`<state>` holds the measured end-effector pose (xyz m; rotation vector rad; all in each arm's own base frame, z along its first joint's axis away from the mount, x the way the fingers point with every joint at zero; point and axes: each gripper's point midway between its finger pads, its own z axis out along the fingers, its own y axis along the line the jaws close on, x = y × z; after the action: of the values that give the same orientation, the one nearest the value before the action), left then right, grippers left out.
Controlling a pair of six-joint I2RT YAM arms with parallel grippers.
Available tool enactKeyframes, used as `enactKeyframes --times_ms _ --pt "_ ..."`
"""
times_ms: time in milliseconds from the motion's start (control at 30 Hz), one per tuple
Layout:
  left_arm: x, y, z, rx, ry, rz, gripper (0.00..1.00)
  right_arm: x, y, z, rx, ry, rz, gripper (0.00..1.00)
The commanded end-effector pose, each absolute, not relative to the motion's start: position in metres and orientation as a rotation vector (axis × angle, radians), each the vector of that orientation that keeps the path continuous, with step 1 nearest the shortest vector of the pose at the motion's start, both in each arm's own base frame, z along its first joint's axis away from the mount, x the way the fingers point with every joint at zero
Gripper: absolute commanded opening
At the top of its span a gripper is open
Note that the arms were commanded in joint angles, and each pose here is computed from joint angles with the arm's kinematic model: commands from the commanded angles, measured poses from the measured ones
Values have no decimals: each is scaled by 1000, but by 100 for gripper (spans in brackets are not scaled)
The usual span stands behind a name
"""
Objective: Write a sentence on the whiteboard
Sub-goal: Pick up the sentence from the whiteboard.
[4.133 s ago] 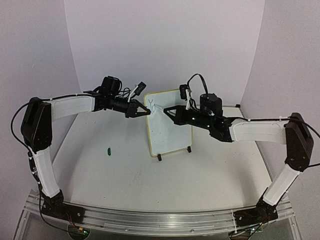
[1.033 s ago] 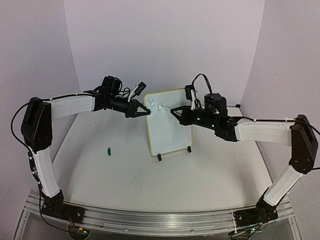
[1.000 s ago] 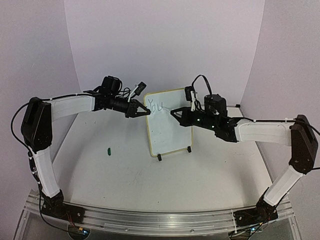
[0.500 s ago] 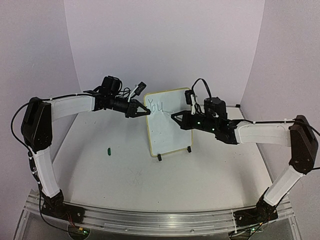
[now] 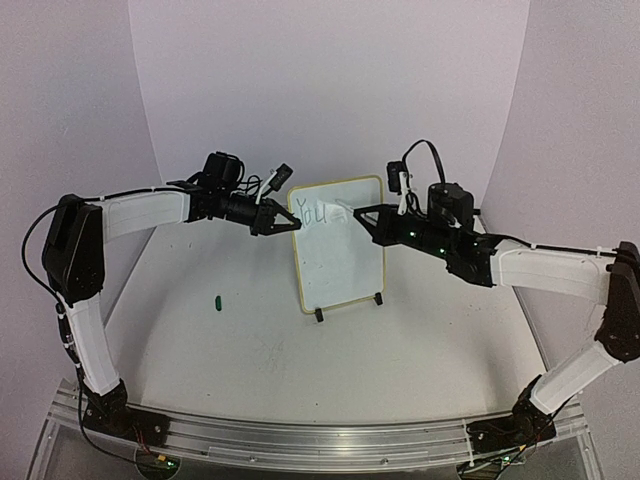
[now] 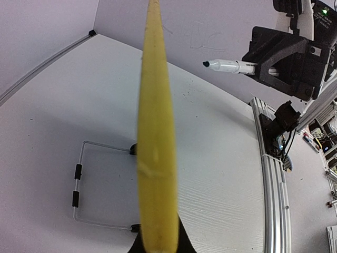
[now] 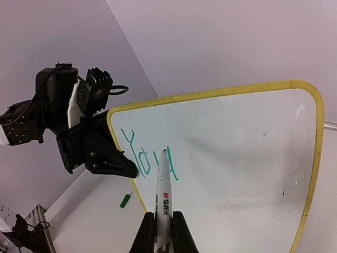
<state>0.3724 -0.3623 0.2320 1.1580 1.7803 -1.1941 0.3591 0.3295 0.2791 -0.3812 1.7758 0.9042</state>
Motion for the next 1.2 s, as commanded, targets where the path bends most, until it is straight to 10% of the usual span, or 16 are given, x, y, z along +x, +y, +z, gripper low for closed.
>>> enactKeyframes --times_ms 0,1167 --pt "366 -367 225 1179 1823 -1210 0 372 332 297 -376 1723 883 0" --pt "366 -368 223 1186 1826 -1210 0 383 333 278 -345 1774 844 0"
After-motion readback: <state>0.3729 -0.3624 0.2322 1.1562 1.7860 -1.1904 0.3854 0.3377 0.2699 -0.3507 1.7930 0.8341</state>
